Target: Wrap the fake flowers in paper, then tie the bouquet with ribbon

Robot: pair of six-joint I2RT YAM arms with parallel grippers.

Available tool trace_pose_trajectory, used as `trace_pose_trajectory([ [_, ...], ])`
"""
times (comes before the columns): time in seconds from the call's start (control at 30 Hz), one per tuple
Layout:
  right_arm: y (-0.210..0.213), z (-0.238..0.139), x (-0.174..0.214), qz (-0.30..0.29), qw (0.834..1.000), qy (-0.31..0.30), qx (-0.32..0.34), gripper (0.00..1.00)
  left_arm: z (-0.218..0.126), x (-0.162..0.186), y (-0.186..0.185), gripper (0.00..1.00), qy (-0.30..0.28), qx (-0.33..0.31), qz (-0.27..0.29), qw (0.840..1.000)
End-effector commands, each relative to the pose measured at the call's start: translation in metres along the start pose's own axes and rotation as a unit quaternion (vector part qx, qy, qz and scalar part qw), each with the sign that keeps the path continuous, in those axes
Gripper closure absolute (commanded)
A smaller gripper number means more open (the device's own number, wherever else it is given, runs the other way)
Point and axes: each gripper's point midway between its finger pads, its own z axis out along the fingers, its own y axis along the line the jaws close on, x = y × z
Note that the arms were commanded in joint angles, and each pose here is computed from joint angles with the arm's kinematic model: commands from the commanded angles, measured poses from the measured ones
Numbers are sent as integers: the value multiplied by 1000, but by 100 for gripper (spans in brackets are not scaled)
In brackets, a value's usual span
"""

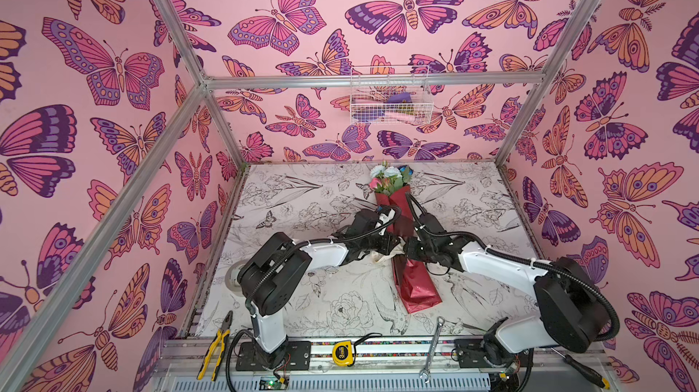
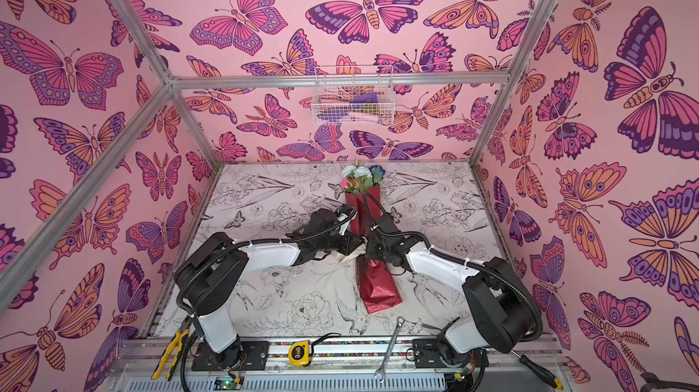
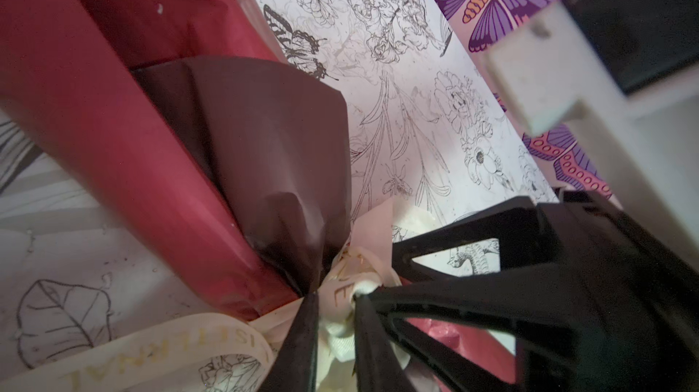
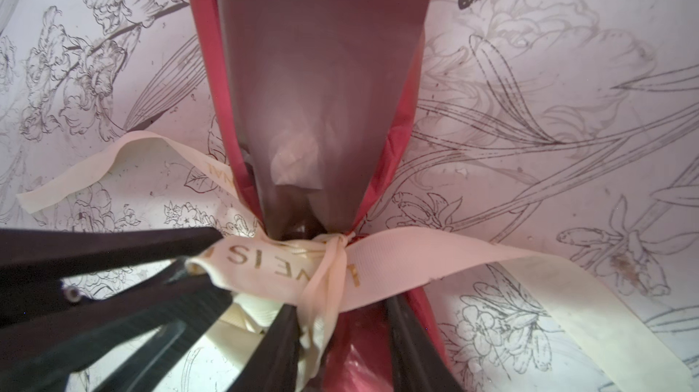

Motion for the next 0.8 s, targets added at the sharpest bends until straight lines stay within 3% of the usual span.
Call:
trace_pose_trajectory([
  [0.0,0,-3,2,5,1000,-3,-2,60,3,-5,-1,92,-3,-4,13,1000],
  [0.1,0,-5,2,5,1000,-5,-2,60,0,-10,-1,100,-12,-9,23,1000],
  [0.6,4,-9,-1,-1,1000,-5,-8,60,-18,-36,-17,100,-18,-16,81,996],
  [0.77,12,-23,-9,-17,1000,-13,-18,67,-21,-39,-21,100,-12,-16,86,996],
])
